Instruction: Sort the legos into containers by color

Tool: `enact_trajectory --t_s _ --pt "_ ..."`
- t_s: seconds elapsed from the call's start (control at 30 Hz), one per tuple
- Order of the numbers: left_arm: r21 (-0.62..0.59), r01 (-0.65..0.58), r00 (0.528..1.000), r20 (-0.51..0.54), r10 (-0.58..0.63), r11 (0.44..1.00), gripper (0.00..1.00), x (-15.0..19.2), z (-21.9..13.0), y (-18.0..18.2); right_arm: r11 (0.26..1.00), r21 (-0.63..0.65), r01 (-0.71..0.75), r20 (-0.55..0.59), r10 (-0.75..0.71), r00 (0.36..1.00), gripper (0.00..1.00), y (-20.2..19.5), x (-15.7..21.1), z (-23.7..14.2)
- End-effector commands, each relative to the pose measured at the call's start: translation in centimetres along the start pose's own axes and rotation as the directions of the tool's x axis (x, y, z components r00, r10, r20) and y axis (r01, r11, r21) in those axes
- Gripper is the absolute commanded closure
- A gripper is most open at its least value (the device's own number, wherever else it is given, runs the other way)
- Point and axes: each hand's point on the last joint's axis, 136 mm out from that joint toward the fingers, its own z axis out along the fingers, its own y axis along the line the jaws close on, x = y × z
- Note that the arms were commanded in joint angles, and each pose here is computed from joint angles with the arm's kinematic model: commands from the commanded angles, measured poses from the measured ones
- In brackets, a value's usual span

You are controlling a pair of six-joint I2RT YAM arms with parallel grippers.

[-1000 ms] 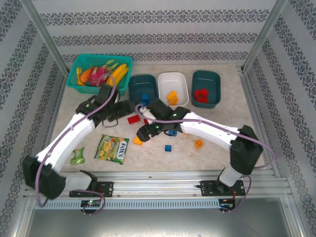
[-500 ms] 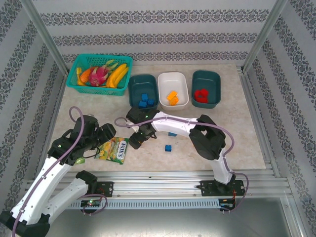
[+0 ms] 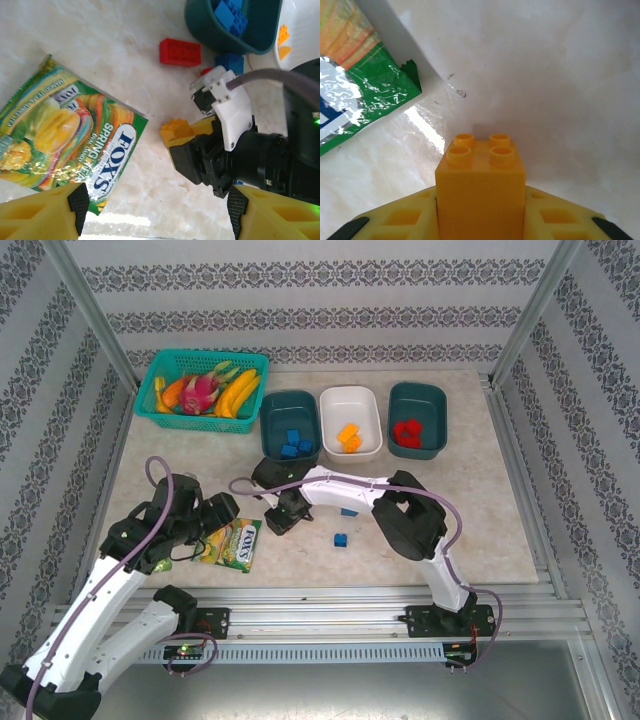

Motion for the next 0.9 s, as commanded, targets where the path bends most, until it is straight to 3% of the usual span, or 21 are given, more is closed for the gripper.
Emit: enact_trajectory --t_s 0.0,0.13,0.33,0.57,0.87 --pt "0.111 -0.041 0.999 -0.017 0.043 0.993 0.25 -0.4 0.7 -2.7 0.995 0.001 -0.098 0.133 0.097 0.986 0.65 -1.7 -1.7 -6.2" --pt "0.194 -0.079 0.994 -0.052 0.091 0.978 0.25 -1.1 2.5 -6.1 0.963 0.012 -0.268 0.258 0.256 0.932 0.64 -7.2 -2.8 -11.6" --pt "0.268 -0.115 0.988 -0.074 0.139 0.957 0.24 -2.8 5.9 -11.1 0.843 -0.037 -0.536 0.352 0.513 0.783 0.64 -17.7 -4.5 -14.1" --pt "0.288 -0.122 0.984 -0.093 0.154 0.95 0.24 -4.7 9.5 -14.3 0.732 -0.12 -0.67 0.38 0.658 0.65 0.64 -25.9 -9.3 -12.5" --pt "0.256 -0.161 0.978 -0.086 0.188 0.953 0.24 -6.7 11.8 -16.3 0.629 -0.122 -0.768 0.328 0.756 0.567 0.59 -31.3 -11.2 -7.5"
